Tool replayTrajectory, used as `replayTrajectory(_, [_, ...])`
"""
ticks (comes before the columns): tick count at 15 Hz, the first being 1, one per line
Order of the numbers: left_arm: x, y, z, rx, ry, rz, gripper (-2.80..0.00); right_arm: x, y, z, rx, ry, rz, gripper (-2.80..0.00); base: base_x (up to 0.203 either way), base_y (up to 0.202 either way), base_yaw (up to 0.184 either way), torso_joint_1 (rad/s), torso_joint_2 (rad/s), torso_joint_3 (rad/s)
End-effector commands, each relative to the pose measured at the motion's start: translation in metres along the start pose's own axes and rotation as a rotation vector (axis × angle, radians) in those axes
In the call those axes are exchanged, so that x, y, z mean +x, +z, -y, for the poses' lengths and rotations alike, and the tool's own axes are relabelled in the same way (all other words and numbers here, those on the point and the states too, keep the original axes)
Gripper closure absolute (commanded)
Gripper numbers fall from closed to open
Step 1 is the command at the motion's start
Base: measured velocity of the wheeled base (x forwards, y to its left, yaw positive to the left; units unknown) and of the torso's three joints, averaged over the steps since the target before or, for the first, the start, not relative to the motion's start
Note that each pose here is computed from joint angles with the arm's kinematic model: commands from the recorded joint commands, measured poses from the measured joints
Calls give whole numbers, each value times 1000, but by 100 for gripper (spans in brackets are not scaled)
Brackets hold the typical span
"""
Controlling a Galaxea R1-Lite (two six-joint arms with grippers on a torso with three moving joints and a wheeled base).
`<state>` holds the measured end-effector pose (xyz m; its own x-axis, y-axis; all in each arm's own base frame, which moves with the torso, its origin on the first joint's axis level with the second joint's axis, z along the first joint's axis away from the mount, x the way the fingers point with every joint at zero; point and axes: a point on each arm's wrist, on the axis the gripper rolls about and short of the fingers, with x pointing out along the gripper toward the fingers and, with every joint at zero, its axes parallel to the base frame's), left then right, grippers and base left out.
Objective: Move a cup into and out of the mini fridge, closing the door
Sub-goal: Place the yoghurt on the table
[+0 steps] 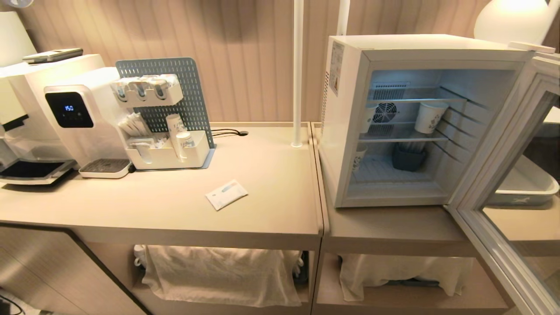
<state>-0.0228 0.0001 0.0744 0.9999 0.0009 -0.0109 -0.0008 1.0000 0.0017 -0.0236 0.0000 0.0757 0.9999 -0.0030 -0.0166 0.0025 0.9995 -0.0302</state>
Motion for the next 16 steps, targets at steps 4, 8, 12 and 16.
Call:
replayTrajectory(4, [0, 0, 0, 0, 1, -1, 0, 0, 0, 0, 0, 0, -2, 0, 0, 0, 0, 1, 2, 200])
replayTrajectory(8, [0, 0, 0, -2, 1, -1, 0, 0, 0, 0, 0, 0, -3, 0, 0, 0, 0, 1, -1, 180])
replayTrajectory(12, [0, 0, 0, 1, 1, -1, 0, 0, 0, 0, 0, -2, -3, 0, 0, 0, 0, 2, 0, 23])
replayTrajectory(16, [0, 0, 0, 0, 1, -1, 0, 0, 0, 0, 0, -1, -5, 0, 0, 0, 0, 0, 0, 0])
